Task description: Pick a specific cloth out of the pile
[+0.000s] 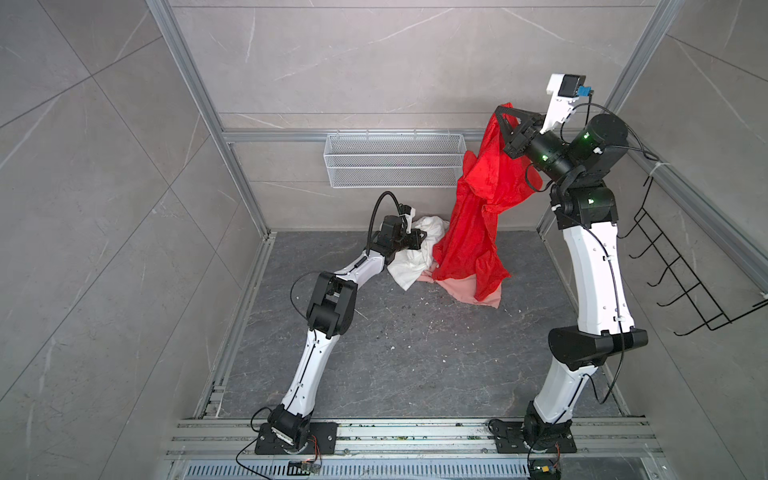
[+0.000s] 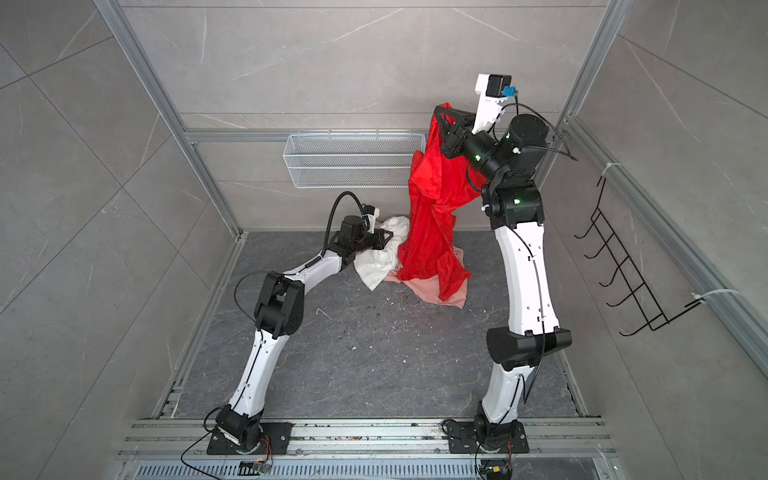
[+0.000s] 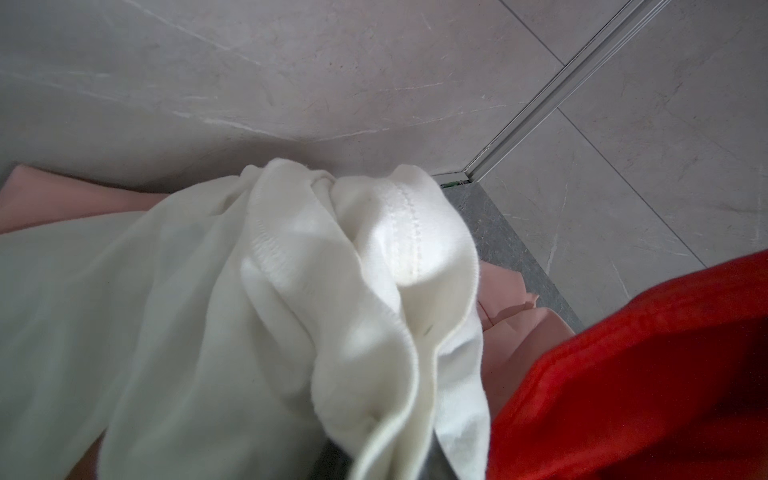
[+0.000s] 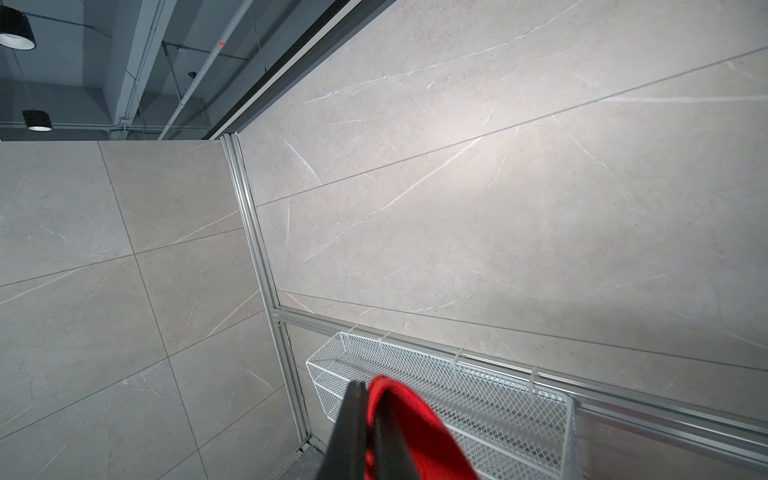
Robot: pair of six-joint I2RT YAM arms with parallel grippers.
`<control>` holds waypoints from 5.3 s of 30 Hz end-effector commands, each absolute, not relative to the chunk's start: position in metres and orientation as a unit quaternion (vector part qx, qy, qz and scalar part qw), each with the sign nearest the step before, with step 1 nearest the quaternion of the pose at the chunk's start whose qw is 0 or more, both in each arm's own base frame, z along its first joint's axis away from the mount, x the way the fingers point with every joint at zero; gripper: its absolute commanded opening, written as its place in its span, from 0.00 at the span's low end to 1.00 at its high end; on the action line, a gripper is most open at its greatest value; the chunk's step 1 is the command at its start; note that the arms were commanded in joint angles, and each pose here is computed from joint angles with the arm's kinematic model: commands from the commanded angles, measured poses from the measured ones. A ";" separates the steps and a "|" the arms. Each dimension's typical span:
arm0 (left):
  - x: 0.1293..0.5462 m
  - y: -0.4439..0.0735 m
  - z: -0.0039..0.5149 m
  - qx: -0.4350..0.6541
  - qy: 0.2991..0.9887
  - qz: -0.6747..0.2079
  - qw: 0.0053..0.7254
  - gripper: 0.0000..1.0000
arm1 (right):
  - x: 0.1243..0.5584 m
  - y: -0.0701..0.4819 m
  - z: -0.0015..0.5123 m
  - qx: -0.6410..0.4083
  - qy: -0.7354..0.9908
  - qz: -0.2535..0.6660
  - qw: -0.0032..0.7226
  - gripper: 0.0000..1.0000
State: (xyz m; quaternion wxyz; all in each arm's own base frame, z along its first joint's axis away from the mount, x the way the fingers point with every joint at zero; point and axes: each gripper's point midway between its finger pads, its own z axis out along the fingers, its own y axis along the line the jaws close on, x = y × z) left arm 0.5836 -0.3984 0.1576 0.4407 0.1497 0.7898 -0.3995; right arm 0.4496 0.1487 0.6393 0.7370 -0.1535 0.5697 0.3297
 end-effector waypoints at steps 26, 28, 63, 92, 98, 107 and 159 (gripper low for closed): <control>0.553 -0.351 0.257 0.177 0.753 -0.376 0.511 0.65 | 0.390 0.140 0.673 -0.175 0.534 0.309 0.767 0.00; 0.549 -0.349 0.264 0.178 0.749 -0.378 0.515 0.66 | 0.388 0.139 0.673 -0.174 0.535 0.310 0.767 0.00; 0.332 -0.297 0.270 0.240 0.725 -0.386 0.518 0.68 | 0.298 0.183 0.639 -0.175 0.576 0.404 0.689 0.00; 0.271 -0.299 0.237 0.250 0.714 -0.425 0.497 0.82 | 0.314 0.224 0.609 -0.184 0.594 0.439 0.649 0.00; 0.273 -0.310 0.241 0.261 0.692 -0.442 0.507 0.86 | 0.318 0.230 0.604 -0.184 0.598 0.439 0.644 0.00; 0.259 -0.331 0.237 0.308 0.651 -0.449 0.529 0.89 | 0.317 0.233 0.602 -0.187 0.599 0.437 0.644 0.00; 0.309 -0.363 0.215 0.287 0.653 -0.431 0.552 0.00 | 0.308 0.229 0.605 -0.195 0.605 0.420 0.648 0.00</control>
